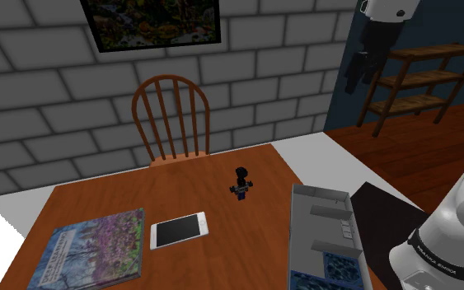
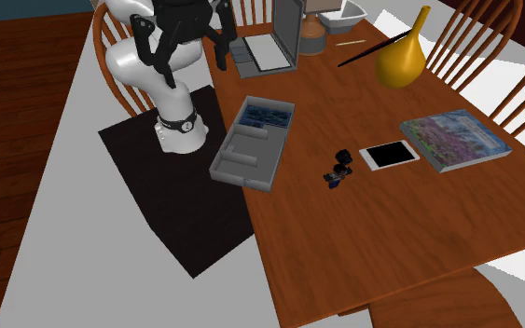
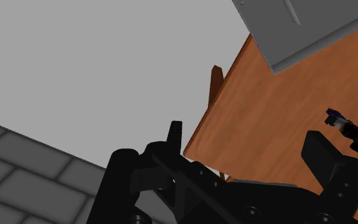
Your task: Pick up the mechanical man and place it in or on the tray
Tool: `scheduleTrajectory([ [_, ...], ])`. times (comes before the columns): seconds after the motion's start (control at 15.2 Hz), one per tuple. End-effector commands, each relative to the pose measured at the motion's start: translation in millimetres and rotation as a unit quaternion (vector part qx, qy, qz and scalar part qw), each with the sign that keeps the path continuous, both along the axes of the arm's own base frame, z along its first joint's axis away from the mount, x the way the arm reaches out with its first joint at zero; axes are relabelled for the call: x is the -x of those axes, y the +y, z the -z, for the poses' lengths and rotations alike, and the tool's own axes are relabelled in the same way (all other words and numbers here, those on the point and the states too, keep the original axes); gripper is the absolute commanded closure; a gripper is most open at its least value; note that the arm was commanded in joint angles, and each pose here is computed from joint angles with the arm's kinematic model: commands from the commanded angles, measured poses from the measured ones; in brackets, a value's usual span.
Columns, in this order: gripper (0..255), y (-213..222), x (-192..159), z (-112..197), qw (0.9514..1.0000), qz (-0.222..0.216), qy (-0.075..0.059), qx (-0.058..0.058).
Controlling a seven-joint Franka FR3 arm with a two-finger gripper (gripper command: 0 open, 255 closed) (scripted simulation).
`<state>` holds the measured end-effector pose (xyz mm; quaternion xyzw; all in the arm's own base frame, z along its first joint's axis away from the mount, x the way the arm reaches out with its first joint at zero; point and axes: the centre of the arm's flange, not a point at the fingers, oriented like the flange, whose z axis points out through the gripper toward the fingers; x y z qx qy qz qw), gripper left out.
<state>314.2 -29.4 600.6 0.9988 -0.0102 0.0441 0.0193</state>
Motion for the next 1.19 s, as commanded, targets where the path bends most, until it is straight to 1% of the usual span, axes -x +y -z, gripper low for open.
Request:
scheduleTrajectory([
  [0.0, 0, 0, 0, 0, 1.0000, 0.000, 0.000, 0.000],
  [1.12, 0, 150, -116, 127, 0.9990, 0.023, 0.038, -0.010],
])
